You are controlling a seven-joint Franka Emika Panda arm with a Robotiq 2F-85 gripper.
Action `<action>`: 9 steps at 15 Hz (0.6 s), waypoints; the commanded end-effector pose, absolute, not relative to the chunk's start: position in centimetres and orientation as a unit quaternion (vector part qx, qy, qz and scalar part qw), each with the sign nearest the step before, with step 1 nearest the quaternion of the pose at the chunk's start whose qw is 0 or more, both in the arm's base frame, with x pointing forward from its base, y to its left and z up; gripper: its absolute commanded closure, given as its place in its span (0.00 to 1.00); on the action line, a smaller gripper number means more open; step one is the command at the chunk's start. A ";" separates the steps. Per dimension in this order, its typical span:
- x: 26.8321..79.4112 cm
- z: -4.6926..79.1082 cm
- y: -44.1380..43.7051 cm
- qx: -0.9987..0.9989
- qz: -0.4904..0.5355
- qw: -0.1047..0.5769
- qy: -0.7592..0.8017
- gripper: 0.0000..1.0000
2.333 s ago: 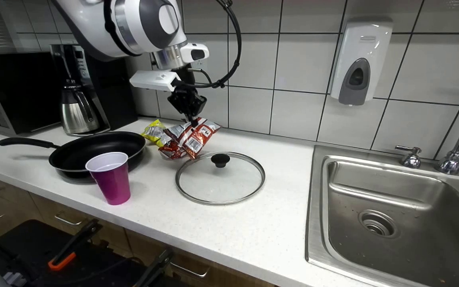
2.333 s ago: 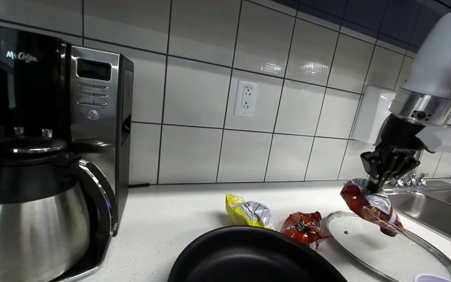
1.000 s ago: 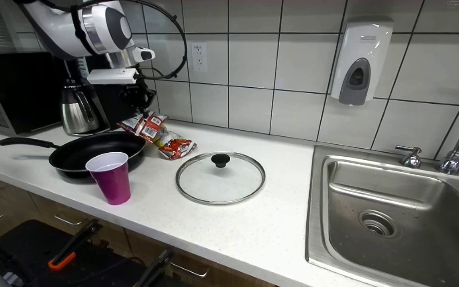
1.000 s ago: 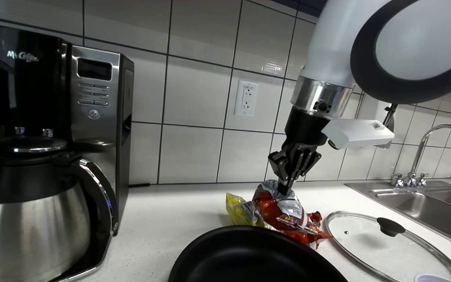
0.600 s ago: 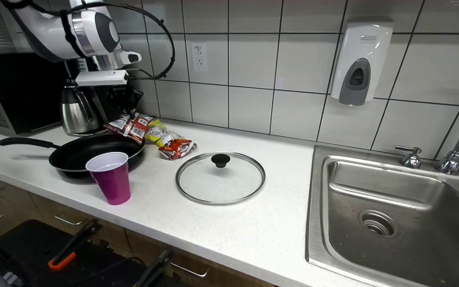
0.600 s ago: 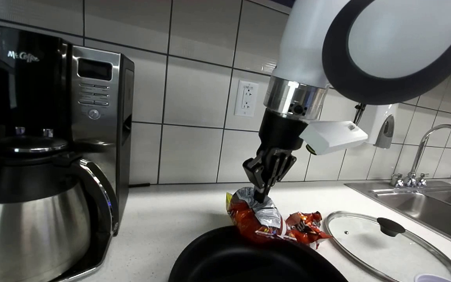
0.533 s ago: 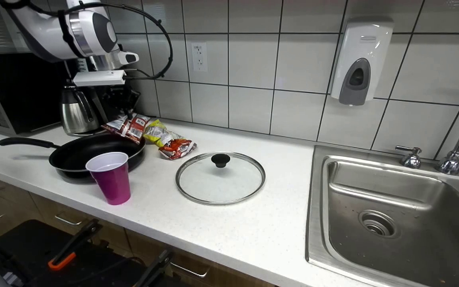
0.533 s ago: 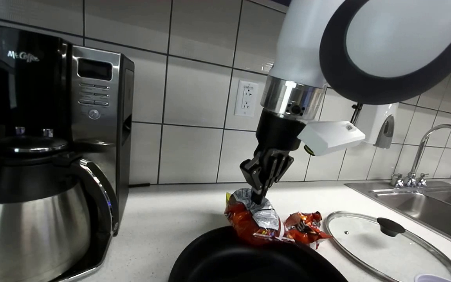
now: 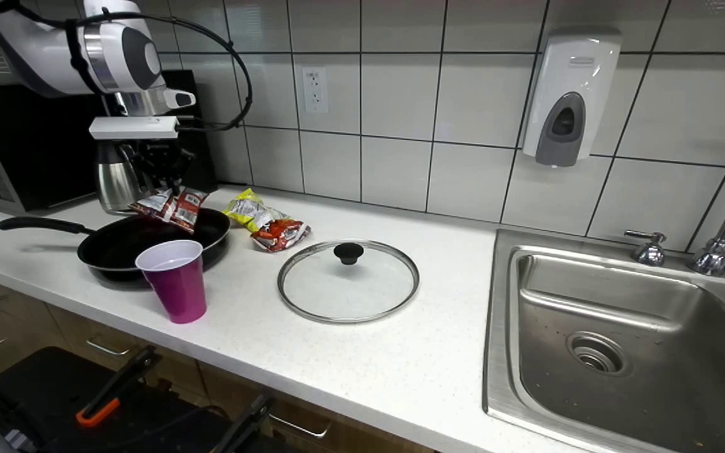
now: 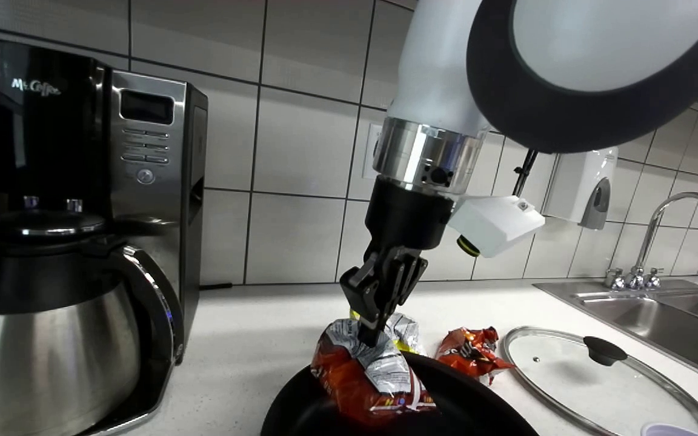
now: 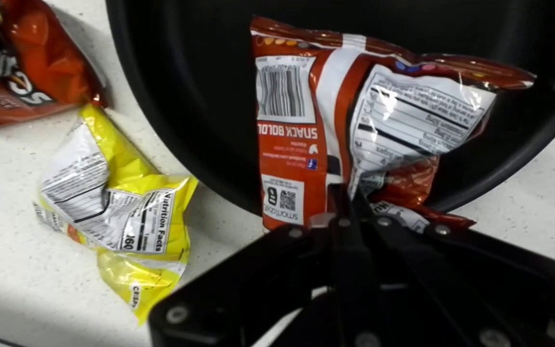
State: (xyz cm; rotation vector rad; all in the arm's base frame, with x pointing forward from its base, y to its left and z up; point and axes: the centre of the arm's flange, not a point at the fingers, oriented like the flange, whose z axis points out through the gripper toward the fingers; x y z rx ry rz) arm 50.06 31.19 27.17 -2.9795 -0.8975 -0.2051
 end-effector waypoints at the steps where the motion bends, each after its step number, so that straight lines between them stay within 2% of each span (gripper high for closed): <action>1: 50.6 26.4 31.7 -0.950 -0.041 0.022 -0.308 1.00; 9: 51.8 23.3 32.0 -0.951 -0.030 0.026 -0.307 1.00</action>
